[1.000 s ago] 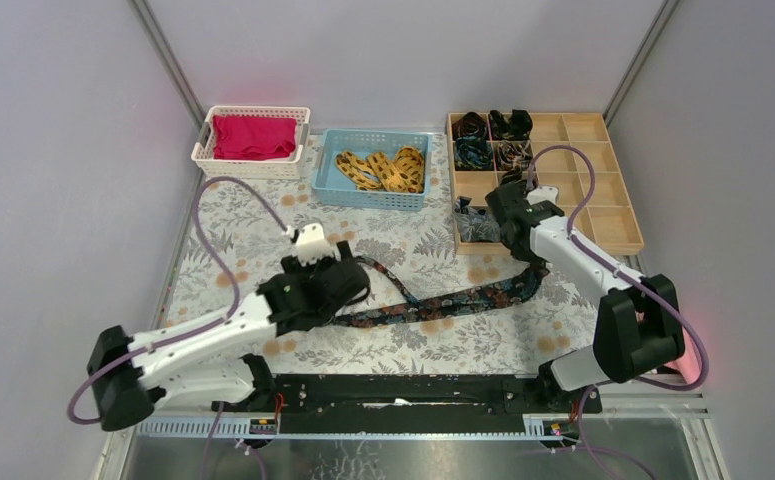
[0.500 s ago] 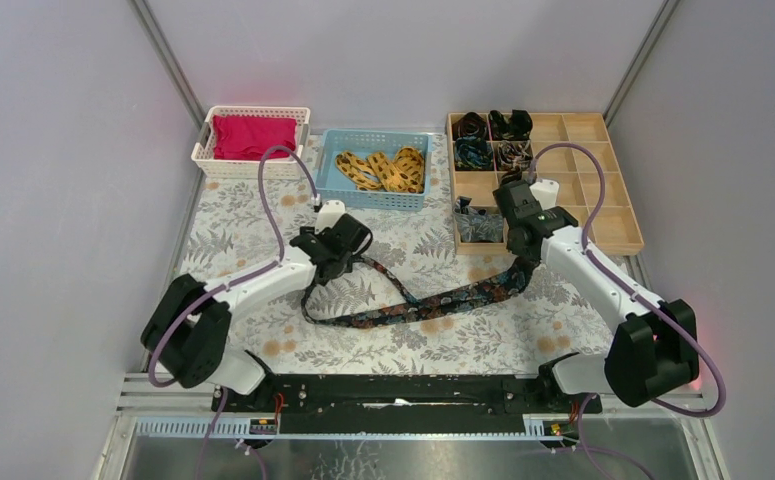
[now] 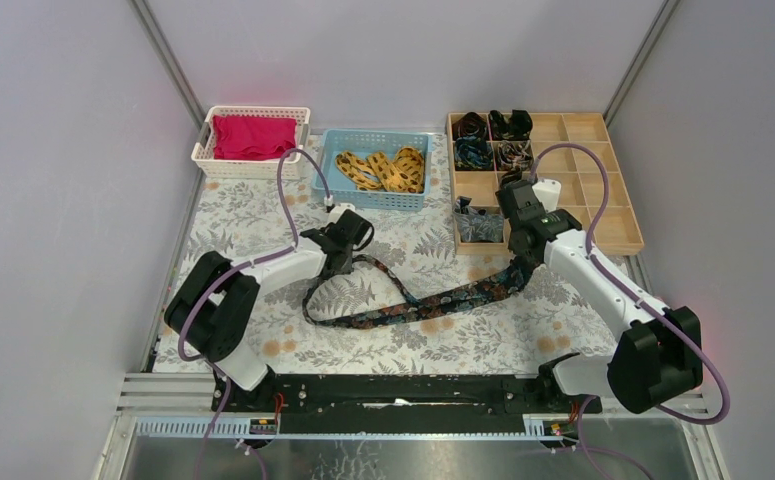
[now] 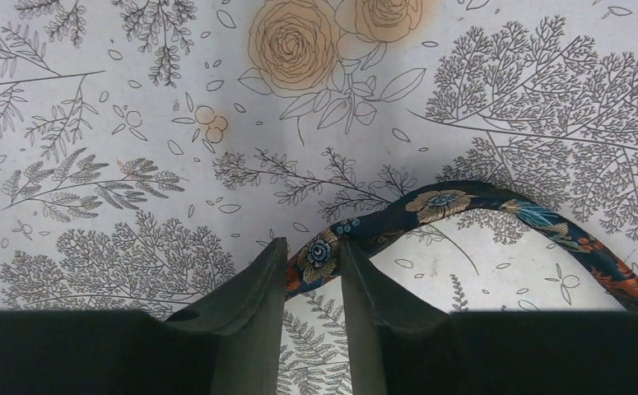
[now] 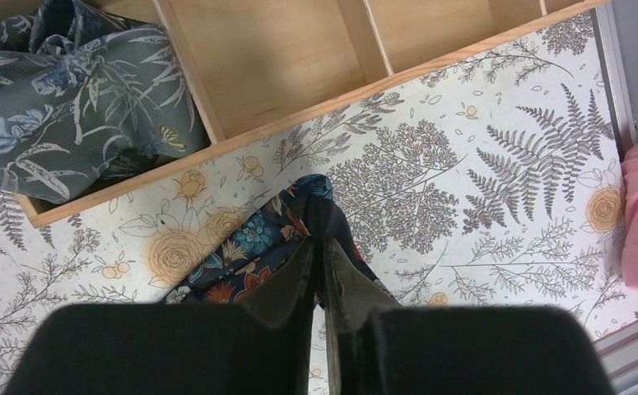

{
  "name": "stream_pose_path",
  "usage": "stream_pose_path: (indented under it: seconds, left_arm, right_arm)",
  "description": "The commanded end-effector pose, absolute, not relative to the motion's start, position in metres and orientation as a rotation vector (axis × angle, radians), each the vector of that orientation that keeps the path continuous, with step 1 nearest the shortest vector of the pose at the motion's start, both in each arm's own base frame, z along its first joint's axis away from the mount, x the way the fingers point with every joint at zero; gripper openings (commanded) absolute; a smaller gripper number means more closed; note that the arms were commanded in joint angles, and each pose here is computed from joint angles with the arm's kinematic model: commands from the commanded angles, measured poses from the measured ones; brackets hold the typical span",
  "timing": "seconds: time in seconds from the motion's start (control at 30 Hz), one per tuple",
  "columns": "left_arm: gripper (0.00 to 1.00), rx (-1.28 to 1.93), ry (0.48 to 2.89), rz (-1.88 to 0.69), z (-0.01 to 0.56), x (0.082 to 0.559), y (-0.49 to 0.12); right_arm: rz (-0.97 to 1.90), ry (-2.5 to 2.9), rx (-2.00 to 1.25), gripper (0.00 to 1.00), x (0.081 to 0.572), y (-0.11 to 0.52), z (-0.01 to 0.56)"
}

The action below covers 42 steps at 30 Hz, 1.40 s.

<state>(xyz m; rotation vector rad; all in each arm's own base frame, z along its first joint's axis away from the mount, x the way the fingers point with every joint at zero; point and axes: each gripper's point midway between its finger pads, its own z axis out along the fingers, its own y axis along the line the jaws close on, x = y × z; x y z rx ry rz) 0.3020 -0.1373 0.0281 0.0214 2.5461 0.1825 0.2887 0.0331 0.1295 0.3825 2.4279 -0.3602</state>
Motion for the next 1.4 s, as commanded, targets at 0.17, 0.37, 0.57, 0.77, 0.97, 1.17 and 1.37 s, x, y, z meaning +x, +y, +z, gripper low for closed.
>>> stream_pose_path:
  seconds: [0.17, 0.37, 0.57, 0.77, 0.97, 1.17, 1.37]
  left_arm:
    - [0.25, 0.03, 2.59, 0.116, 0.013, 0.289, -0.141]
    - [0.0, -0.019, 2.596, 0.097, 0.024, 0.285, -0.142]
    - [0.0, -0.106, 2.495, -0.015, 0.089, 0.263, -0.144]
    - [0.0, -0.152, 2.468, -0.15, 0.114, 0.209, -0.142]
    - [0.0, -0.248, 2.52, -0.215, 0.1, 0.156, -0.146]
    - [0.0, -0.322, 2.558, -0.178, 0.094, 0.117, -0.135]
    - [0.0, -0.383, 2.545, 0.036, 0.086, 0.098, -0.105]
  right_arm:
    - [-0.345, 2.403, 0.382, 0.12, 0.29, 0.033, 0.134]
    - [-0.348, 2.403, 0.392, 0.1, 0.291, 0.034, 0.131]
    - [-0.431, 2.416, 0.406, 0.03, 0.292, 0.027, 0.119]
    - [-0.539, 2.413, 0.438, 0.02, 0.294, 0.017, 0.111]
    - [-0.566, 2.433, 0.437, 0.07, 0.295, 0.016, 0.107]
    - [-0.549, 2.443, 0.439, 0.1, 0.295, 0.019, 0.103]
    - [-0.523, 2.465, 0.433, 0.14, 0.292, 0.022, 0.096]
